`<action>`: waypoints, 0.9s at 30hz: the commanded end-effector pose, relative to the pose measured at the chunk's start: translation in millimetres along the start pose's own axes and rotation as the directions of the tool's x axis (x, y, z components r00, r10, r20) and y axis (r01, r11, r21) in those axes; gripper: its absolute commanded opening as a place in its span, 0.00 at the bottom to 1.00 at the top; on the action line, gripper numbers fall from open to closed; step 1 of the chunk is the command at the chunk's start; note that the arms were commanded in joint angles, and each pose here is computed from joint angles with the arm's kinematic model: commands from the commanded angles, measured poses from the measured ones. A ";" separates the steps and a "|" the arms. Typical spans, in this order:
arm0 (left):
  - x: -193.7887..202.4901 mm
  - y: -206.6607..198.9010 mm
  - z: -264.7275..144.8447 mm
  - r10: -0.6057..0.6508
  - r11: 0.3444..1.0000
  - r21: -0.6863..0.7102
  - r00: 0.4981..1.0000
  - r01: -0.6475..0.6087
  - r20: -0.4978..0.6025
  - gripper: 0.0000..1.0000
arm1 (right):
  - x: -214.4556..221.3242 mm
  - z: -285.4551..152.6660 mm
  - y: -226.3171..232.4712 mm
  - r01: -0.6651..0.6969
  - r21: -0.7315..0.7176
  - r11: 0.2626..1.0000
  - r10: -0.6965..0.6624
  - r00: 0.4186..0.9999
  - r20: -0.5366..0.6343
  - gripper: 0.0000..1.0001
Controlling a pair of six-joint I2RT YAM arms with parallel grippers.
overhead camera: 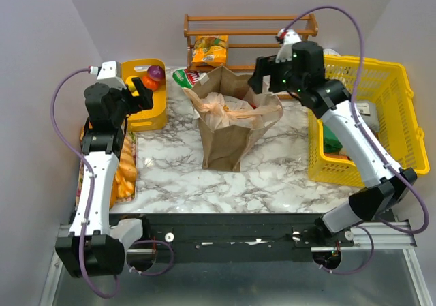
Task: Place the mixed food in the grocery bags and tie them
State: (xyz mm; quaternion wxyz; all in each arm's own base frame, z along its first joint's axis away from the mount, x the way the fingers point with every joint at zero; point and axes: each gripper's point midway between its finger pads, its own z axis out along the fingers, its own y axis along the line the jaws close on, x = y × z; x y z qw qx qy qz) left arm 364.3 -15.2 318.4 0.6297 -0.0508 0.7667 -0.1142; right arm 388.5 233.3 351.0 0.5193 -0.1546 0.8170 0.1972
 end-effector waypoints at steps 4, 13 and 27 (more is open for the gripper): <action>-14.3 37.0 7.3 -0.033 0.988 -0.151 0.999 0.031 -0.016 0.99 | -2.0 -48.5 -103.7 -0.193 0.191 0.963 0.180 0.980 0.083 1.00; -36.4 30.4 -17.6 0.003 0.986 -0.166 0.991 0.019 0.131 0.99 | 2.7 -136.7 -174.4 -0.260 0.506 0.822 0.035 0.911 0.411 1.00; -29.0 38.4 -25.9 0.004 0.970 -0.239 0.988 0.033 0.153 0.99 | 23.2 -152.9 -176.9 -0.248 0.520 0.818 -0.059 0.861 0.505 1.00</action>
